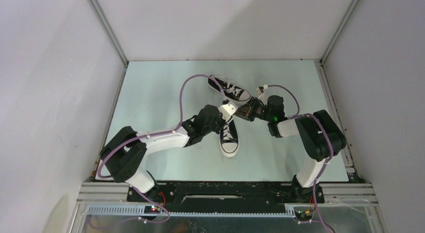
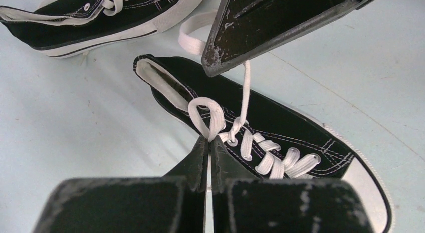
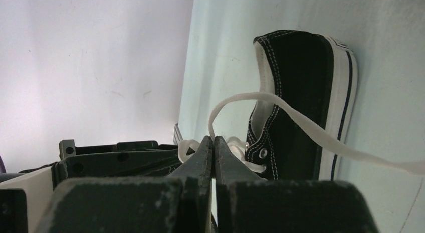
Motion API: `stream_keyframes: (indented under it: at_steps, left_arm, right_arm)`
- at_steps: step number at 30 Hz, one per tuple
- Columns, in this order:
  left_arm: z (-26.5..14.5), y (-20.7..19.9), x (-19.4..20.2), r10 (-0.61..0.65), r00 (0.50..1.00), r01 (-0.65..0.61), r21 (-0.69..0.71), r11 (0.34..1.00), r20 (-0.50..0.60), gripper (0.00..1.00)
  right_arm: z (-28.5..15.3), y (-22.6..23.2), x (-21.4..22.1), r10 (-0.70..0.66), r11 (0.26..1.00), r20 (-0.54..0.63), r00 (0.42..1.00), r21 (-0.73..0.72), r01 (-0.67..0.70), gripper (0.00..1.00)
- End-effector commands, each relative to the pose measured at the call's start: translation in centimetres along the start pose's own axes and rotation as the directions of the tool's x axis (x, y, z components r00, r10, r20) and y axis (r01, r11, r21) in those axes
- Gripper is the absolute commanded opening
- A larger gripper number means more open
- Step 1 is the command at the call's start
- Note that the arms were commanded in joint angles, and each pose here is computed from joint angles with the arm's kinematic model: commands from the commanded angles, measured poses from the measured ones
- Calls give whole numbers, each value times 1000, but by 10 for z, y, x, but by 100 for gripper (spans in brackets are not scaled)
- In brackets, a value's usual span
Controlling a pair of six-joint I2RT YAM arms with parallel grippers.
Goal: Tie the shoes
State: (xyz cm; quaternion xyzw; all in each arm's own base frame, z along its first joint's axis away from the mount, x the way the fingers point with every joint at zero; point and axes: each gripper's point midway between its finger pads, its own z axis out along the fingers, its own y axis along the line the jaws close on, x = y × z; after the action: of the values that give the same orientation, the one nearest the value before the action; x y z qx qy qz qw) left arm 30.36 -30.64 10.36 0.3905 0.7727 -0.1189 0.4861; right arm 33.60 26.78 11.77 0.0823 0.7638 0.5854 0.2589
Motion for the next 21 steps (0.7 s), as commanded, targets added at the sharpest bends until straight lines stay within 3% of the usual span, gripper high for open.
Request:
stream_keyframes:
  at_steps: [1, 5, 14, 21]
  left_arm:
    - [7, 6, -17, 79, 996, -79, -18, 997, 50, 0]
    - [12, 9, -17, 116, 993, -116, -11, 993, 36, 0]
    - [15, 12, -3, 19, 999, -19, 13, 1000, -32, 0]
    - [20, 5, -7, 14, 999, -12, 58, 998, -35, 0]
  right_arm:
    - [3, 15, -13, -95, 990, 4, 995, -106, 95, 0]
    - [5, 14, -11, -97, 986, -3, 995, -137, 96, 11]
    - [14, 10, -9, -84, 983, -22, 996, -167, 79, 15]
    - [17, 12, -7, -99, 984, -31, 995, -152, 94, 34]
